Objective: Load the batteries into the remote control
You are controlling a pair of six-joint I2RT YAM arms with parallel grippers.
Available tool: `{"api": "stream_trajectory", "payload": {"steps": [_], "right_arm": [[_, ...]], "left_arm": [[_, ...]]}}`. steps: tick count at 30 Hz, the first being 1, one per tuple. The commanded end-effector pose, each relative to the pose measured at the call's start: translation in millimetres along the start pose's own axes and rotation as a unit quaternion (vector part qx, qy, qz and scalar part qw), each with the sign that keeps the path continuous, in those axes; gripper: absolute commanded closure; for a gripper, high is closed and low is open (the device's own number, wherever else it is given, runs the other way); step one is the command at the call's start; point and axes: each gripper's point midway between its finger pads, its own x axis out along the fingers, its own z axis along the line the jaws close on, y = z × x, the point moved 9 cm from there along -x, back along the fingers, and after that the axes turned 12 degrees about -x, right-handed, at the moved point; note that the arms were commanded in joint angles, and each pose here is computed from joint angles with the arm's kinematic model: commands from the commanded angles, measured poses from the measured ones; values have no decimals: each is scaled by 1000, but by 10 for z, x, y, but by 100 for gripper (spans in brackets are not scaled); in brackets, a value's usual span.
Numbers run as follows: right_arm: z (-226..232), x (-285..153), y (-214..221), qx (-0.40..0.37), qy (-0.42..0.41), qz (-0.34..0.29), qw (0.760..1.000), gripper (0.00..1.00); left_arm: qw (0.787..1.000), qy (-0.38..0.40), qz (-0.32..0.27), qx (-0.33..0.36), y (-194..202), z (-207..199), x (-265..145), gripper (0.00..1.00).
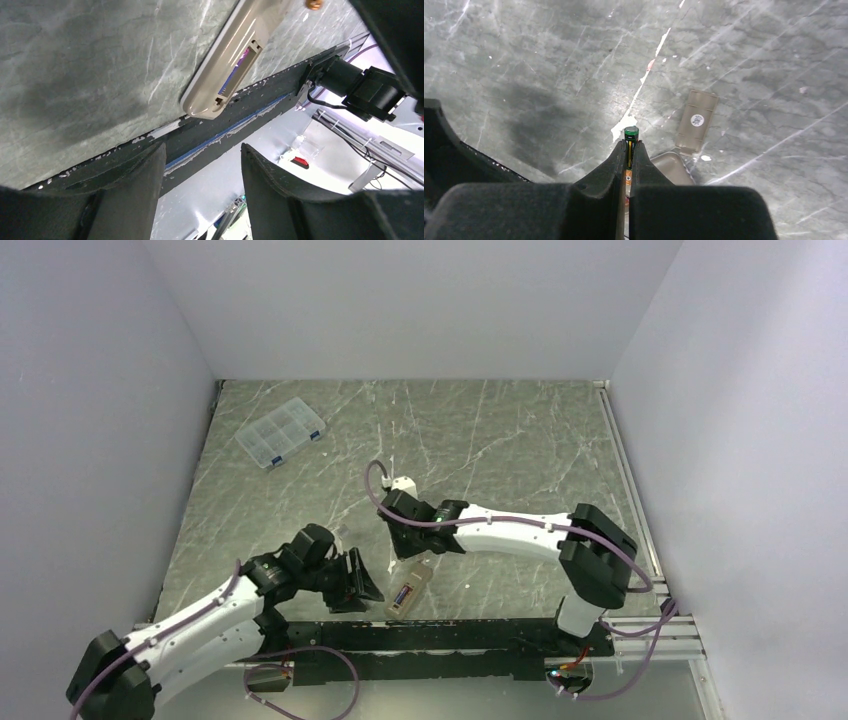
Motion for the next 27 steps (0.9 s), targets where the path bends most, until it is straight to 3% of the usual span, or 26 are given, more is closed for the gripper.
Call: {"api": "stream_trajectory", "payload": {"steps": [1,10,27], "right_arm": [[-167,-85,-1,-35,13,-19,999,100],[-351,-46,100,-98,28,-2,995,100],[-525,69,255,-127,49,24,990,100]], "left_arm": [[999,44,24,-5,-37,-139,106,38],[997,30,64,-31,-74,-112,326,39],[995,13,87,-41,22,-37,408,33]]}}
